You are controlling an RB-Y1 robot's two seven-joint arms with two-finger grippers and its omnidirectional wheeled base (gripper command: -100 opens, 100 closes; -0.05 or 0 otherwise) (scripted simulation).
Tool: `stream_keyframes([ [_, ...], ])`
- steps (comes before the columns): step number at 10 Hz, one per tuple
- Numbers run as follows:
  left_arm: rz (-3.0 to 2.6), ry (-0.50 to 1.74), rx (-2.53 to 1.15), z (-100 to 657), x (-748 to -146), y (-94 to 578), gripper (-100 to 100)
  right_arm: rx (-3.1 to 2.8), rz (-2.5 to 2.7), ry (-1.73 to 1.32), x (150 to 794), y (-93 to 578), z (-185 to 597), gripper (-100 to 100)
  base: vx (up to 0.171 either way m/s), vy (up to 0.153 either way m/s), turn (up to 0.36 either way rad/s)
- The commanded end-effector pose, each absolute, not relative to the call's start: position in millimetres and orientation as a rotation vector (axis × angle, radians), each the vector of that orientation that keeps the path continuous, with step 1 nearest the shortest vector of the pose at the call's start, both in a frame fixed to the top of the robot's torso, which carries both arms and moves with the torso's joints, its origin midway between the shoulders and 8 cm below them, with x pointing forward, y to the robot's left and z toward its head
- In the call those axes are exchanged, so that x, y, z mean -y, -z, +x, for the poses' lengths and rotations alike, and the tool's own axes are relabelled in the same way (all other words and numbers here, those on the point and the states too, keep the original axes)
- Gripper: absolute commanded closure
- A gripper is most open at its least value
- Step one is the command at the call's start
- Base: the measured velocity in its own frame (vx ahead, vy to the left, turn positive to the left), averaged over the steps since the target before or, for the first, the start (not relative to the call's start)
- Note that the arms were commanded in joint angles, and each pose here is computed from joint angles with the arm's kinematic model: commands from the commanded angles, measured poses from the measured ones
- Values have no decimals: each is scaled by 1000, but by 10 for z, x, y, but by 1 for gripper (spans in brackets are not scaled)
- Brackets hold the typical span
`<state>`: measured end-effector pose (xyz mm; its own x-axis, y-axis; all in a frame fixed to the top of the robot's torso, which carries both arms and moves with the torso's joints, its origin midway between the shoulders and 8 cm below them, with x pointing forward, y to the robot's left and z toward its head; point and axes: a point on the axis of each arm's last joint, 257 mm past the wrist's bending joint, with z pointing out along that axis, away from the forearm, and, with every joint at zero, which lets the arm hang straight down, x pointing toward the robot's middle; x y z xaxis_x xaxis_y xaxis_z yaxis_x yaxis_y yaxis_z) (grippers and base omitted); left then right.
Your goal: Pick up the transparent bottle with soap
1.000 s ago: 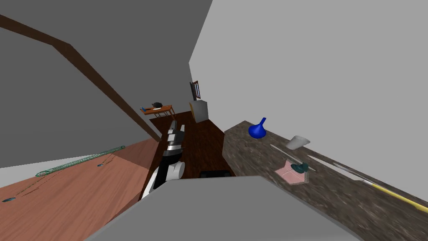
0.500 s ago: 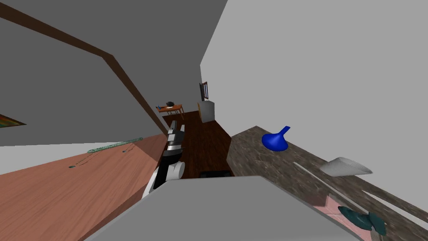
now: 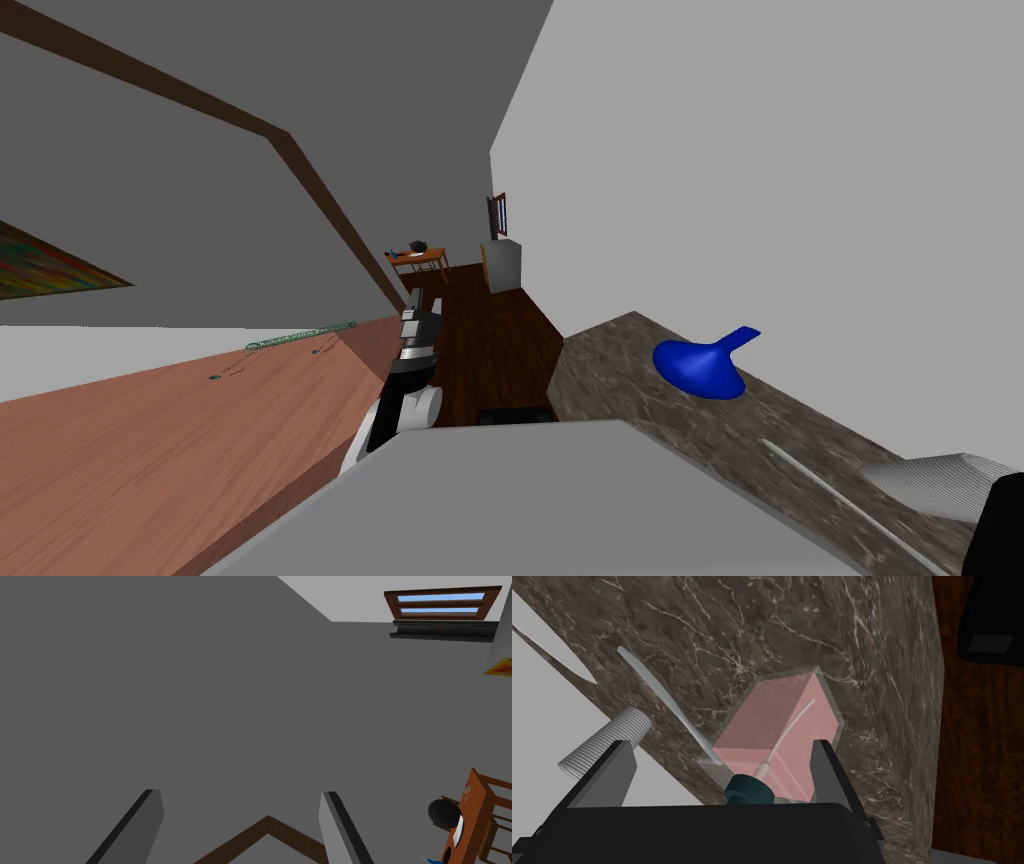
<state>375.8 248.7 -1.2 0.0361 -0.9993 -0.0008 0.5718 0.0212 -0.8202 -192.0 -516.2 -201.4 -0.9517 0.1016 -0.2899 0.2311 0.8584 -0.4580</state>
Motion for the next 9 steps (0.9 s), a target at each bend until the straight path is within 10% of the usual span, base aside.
stream_keyframes([
  [1, -759, 1405, -733, 3758, -2487, 12, 0, -2829, 213, 747, 5136, 1920, -2057, -100, 103, -7, 102],
  [9, -759, 1405, -733, 3758, -2487, 12, 0, -2979, 127, 753, 5002, 1643, -2383, -100, 108, -17, 76],
])
